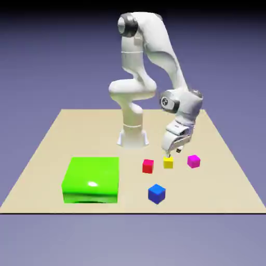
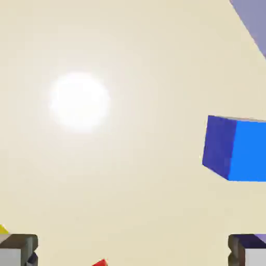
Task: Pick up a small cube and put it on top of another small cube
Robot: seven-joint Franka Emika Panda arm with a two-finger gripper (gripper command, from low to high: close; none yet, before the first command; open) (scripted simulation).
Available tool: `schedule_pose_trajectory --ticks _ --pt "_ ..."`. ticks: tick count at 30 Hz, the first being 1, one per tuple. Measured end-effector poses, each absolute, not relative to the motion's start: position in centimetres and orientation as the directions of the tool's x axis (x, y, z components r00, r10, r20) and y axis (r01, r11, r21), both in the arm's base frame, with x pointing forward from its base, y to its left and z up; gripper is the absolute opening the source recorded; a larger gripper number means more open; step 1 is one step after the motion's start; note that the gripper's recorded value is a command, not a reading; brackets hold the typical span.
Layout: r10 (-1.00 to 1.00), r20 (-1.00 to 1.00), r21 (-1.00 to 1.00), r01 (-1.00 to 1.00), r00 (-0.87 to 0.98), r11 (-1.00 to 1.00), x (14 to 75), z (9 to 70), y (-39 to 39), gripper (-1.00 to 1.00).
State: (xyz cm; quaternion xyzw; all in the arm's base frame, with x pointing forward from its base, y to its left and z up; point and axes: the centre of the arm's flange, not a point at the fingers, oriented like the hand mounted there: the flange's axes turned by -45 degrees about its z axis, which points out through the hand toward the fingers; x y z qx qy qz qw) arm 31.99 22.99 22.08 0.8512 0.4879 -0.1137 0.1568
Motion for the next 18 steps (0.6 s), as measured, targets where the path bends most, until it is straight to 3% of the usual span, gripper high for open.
schedule_pose_trajectory --ticks 7,12,13,18 --pt "0.733 -0.679 0.015 0.998 0.052 -0.057 22.8 15.2 28.1 0.0" --pt "0.714 -0.7 0.002 1.0 0.017 -0.021 22.1 10.5 25.8 0.0" --pt "0.715 -0.699 0.0 1.0 0.015 -0.021 22.0 9.2 25.0 -1.0" --pt "0.714 -0.7 0.0 1.0 0.017 -0.024 22.1 13.4 27.6 -1.0"
